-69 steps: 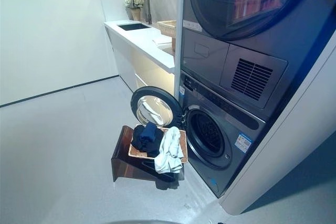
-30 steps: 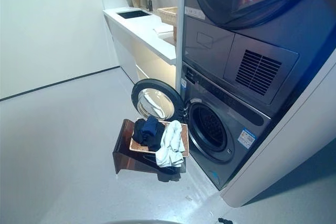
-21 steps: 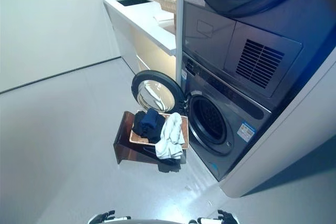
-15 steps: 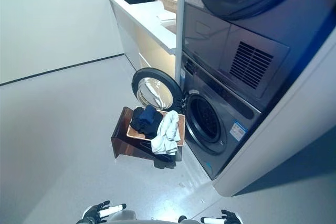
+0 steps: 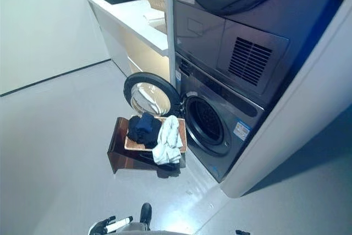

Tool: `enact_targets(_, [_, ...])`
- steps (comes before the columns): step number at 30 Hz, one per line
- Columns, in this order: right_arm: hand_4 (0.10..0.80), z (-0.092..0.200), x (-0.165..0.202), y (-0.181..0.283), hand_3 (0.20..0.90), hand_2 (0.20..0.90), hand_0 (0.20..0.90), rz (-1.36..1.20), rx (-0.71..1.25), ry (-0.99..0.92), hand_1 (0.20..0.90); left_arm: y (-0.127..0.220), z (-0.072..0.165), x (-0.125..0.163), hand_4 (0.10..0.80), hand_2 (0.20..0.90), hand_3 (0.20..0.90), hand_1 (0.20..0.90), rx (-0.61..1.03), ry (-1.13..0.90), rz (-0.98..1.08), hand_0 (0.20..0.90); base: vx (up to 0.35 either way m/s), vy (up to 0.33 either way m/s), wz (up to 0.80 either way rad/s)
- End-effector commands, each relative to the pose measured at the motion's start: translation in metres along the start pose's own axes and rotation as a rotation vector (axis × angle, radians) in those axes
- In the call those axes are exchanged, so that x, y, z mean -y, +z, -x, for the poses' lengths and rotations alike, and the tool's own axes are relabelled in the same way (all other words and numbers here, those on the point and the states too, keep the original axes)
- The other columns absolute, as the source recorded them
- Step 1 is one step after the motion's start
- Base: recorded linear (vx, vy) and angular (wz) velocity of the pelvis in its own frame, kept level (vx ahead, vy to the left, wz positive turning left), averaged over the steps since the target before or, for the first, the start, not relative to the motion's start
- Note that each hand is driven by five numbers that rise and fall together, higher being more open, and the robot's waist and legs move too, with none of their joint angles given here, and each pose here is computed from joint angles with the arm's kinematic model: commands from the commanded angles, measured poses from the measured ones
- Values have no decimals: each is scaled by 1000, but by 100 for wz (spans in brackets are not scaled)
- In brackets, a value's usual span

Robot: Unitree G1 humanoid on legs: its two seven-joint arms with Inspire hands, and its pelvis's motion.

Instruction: Pick up the clothes and place them into the washing machine

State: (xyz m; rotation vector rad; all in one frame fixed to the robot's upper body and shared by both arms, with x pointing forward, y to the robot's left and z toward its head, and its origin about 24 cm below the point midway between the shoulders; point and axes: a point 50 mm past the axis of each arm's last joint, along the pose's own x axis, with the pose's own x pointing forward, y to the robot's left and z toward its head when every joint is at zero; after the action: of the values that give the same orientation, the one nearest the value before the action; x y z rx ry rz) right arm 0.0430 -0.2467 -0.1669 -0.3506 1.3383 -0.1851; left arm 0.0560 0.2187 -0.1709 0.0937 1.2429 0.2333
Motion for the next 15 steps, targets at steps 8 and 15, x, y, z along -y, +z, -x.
enact_targets(8, [800,-3,2,54,900,900,900,-25,181,-23,900,40,-5,-14,800,900,900,900,142,35,-53,900,267,302,13])
enact_targets(15, [800,2,-8,90,900,900,900,-40,314,0,900,62,-6,-24,800,900,900,900,187,44,-111,900,220,264,39])
